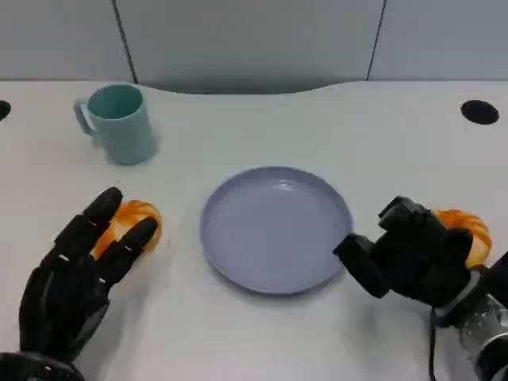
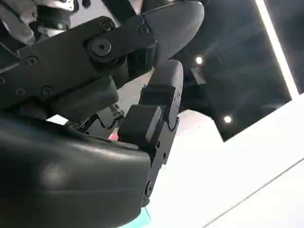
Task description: Grasp the bread from the table and place it into the plate.
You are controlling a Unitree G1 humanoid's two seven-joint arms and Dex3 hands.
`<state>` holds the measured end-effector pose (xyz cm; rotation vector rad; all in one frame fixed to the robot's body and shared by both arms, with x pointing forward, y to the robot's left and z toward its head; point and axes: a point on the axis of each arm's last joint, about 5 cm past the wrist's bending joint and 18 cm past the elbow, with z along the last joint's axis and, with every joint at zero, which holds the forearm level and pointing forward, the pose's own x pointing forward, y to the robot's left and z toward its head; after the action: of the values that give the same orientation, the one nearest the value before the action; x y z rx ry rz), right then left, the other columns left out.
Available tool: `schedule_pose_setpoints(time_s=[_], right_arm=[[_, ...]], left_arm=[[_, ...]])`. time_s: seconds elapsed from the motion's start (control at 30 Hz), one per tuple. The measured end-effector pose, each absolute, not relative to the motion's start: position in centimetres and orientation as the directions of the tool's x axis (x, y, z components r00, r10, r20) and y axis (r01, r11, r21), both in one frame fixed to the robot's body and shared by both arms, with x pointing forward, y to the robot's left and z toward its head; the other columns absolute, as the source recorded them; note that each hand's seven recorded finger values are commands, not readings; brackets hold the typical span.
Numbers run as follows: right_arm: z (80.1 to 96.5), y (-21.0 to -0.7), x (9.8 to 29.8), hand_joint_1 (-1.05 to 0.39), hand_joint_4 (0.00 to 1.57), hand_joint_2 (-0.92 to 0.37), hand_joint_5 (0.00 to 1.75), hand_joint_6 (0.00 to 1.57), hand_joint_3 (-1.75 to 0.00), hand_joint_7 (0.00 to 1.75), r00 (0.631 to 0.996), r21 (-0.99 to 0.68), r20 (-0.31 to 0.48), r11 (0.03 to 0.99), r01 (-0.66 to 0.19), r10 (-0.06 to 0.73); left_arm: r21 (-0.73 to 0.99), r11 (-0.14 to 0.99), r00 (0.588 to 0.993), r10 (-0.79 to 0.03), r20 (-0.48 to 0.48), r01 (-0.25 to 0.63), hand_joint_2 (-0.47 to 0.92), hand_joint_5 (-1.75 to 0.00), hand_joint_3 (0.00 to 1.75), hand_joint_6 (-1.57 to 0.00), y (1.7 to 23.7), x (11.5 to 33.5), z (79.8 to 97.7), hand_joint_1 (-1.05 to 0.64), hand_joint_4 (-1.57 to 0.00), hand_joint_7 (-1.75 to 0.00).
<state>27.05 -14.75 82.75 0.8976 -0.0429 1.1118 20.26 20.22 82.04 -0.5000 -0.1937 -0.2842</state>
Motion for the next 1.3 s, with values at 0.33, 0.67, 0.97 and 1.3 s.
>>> schedule_pose_setpoints(time_s=[0.33,0.67,0.97,1.3], right_arm=[[82.8,-14.5,27.0,-0.46,0.91,-0.90,1.75,1.16,-0.02,0.16,0.504,0.563,0.506,0.175,-0.808,0.700],[82.7,-14.4,26.9,-0.46,0.86,-0.90,1.75,1.18,-0.01,0.13,0.541,0.584,0.492,0.202,-0.786,0.682],[82.6,-14.2,26.9,-0.53,0.86,-0.87,1.75,1.23,-0.01,0.15,0.568,0.593,0.485,0.227,-0.773,0.665],[82.5,-14.1,26.8,-0.41,0.77,-0.89,1.75,1.16,-0.04,0.12,0.525,0.608,0.469,0.171,-0.775,0.710]], left_arm=[[-0.363,0.861,0.913,-0.238,0.330,0.356,0.92,-0.27,0.43,-0.43,20.1,20.3,82.7,-0.89,-0.44,-0.02],[0.145,0.969,0.844,-0.246,0.478,0.200,0.92,-0.25,0.08,-0.45,21.7,20.8,85.5,-0.77,-0.42,0.00],[0.463,0.886,0.855,-0.255,0.451,0.020,0.92,-0.13,0.19,-0.32,23.2,23.3,87.4,-0.85,-0.23,0.00],[0.673,0.739,0.952,-0.218,0.216,0.016,0.92,-0.05,0.37,-0.18,21.8,26.4,86.6,-1.03,-0.10,0.00]])
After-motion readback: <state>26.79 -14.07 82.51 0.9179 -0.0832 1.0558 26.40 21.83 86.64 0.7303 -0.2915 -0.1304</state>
